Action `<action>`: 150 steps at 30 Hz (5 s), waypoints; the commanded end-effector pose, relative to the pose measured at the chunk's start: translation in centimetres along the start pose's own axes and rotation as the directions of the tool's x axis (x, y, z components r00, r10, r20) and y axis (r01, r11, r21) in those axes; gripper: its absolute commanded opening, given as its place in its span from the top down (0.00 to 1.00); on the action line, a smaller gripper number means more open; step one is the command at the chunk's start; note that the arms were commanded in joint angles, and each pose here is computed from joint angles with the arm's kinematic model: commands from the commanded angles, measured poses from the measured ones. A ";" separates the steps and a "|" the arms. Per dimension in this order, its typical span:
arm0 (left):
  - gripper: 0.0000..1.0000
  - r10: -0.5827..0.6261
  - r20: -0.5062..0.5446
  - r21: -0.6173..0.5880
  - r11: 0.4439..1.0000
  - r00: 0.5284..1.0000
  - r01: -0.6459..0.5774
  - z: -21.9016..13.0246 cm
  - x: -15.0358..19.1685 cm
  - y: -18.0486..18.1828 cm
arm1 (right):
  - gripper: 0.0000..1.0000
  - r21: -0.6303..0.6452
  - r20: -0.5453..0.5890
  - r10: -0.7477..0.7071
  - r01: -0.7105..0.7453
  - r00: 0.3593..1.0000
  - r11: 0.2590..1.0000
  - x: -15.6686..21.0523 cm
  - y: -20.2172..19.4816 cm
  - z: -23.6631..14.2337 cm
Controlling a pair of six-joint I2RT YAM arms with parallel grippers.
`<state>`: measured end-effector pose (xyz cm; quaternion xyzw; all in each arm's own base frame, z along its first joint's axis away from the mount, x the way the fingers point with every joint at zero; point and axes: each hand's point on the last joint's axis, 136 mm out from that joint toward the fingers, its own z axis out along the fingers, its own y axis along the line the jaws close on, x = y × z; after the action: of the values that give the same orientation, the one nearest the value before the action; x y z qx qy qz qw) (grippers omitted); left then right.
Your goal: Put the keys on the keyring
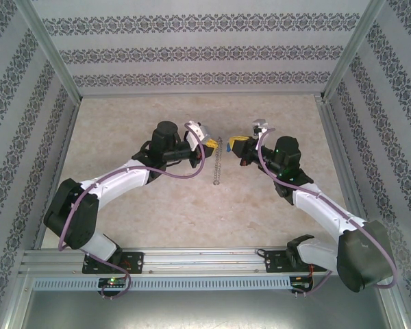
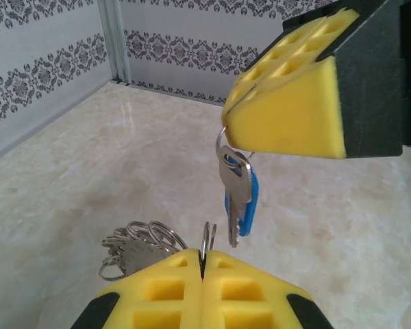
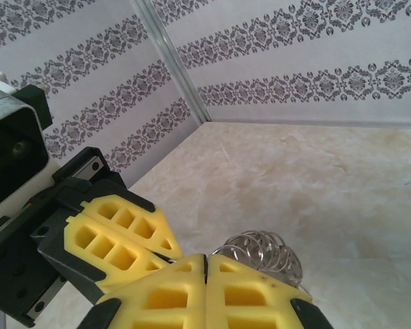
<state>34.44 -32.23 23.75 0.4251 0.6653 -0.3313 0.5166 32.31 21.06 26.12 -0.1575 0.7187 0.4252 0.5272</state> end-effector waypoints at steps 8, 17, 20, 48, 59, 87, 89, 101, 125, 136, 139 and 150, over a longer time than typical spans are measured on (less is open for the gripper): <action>1.00 0.081 0.075 -0.004 0.997 0.994 -0.081 -0.4 -3.7 -0.4 | 1.00 -0.081 0.000 -0.074 0.073 0.997 0.994 -0.1 2.6 0.4; 1.00 0.085 0.077 0.005 0.996 0.993 -0.086 -0.6 -4.0 -0.9 | 1.00 -0.099 -0.014 -0.089 0.087 0.996 0.991 0.0 3.4 1.3; 1.00 0.088 0.080 0.009 0.996 0.993 -0.089 -0.7 -4.1 -1.1 | 1.00 -0.102 -0.014 -0.093 0.091 0.996 0.991 -0.1 3.5 1.4; 1.00 0.112 0.110 -0.010 0.994 0.988 -0.112 -1.4 -5.3 -1.7 | 1.00 0.007 -0.060 -0.088 0.088 0.994 0.996 1.7 -0.1 1.7; 1.00 0.121 0.134 -0.038 0.992 0.984 -0.117 -1.6 -5.5 -1.4 | 1.00 -0.059 -0.086 -0.053 0.048 0.995 0.997 2.0 0.4 1.3; 1.00 0.104 0.200 -0.071 0.993 0.974 -0.092 -1.2 -6.5 -0.6 | 0.51 -0.116 -0.022 0.033 -0.036 0.999 0.993 -0.6 0.6 -1.0; 1.00 0.104 0.204 -0.070 0.993 0.973 -0.091 -1.1 -6.6 -0.6 | 0.50 -0.120 -0.011 0.032 -0.033 0.999 0.992 -1.1 0.7 -1.2; 1.00 0.031 0.223 0.034 0.999 0.974 -0.040 -0.4 -6.7 -1.6 | 0.33 -0.222 -0.025 0.044 -0.048 0.999 0.974 -2.1 1.4 -0.3; 1.00 -0.298 0.313 0.206 0.948 0.902 0.242 -2.3 -6.3 2.7 | 0.31 -0.191 0.132 0.292 -0.265 0.947 0.945 -4.8 -3.1 0.6; 1.00 -0.400 0.338 0.263 0.909 0.852 0.323 -2.8 -6.0 4.6 | 0.37 -0.305 0.124 0.369 -0.319 0.921 0.898 -4.6 -2.4 2.9; 1.00 -0.401 0.335 0.262 0.909 0.852 0.325 -2.8 -6.0 4.6 | 0.38 -0.314 0.116 0.363 -0.313 0.924 0.896 -4.5 -1.9 3.6; 1.00 -0.405 0.334 0.267 0.907 0.851 0.327 -2.8 -6.2 4.5 | 0.45 -0.347 0.081 0.366 -0.318 0.927 0.882 -4.0 -0.5 5.5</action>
<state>38.69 -29.43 27.86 0.2467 0.6214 -0.5596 0.4897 37.74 23.61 27.59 -0.0659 0.6351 0.6281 0.4447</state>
